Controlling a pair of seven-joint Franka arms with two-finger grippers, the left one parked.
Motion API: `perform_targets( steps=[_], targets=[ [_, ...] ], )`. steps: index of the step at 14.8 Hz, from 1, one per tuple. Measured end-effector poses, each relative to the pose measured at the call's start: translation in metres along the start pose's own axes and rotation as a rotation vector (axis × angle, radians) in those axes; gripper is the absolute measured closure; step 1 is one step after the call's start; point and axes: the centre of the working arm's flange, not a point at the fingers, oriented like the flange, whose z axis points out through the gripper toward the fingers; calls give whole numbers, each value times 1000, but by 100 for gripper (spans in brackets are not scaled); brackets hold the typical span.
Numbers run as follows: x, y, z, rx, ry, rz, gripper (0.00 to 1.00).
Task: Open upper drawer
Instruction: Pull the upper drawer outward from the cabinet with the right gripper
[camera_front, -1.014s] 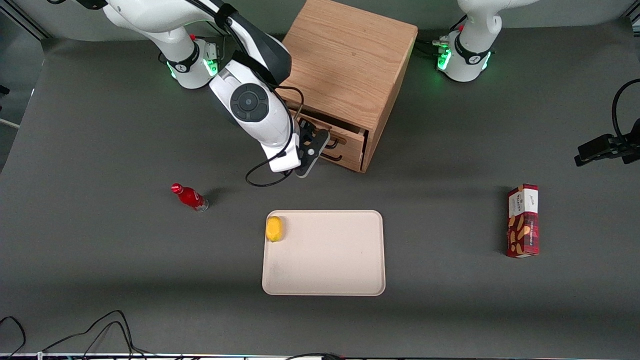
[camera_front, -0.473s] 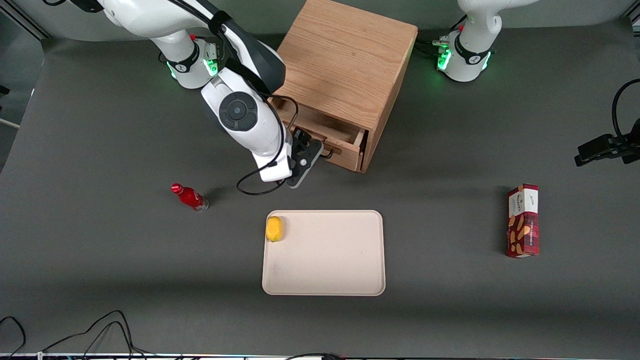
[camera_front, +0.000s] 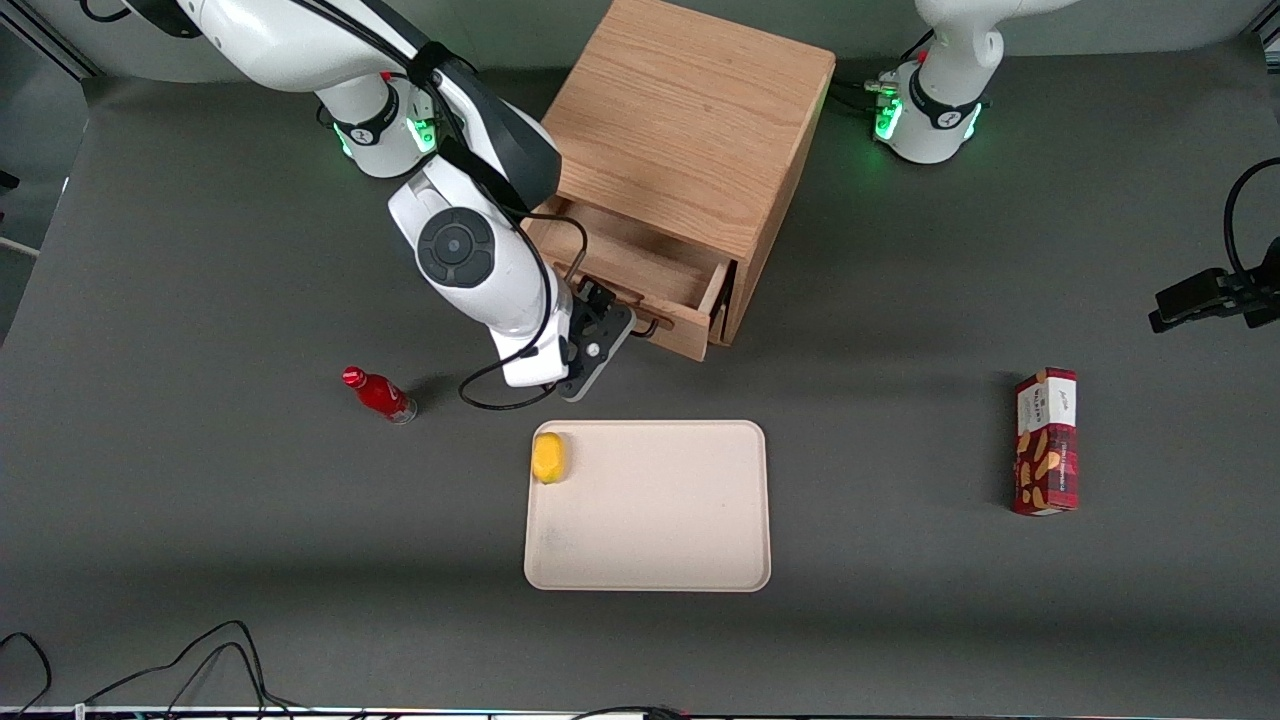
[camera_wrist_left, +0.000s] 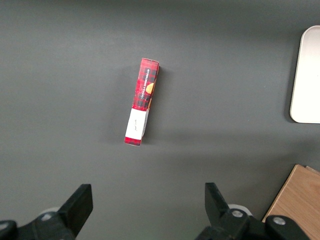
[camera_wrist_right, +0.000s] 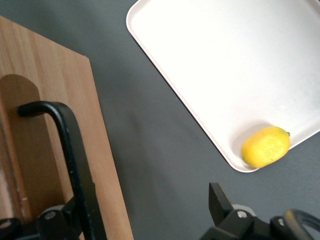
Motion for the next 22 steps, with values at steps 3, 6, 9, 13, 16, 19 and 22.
perform_targets(
  steps=[3,6,9,13,16,19,22],
  targets=[
    [-1,10,-3,-9,4,14,0],
    [-2,20,-7,-18,11,29,0],
    [-2,29,-12,-39,16,34,0],
    [0,32,-15,-60,19,26,0],
    [0,42,-16,-66,23,38,0],
    [-1,53,-17,-85,22,47,0],
    [2,59,-16,-88,27,51,0]
  ],
)
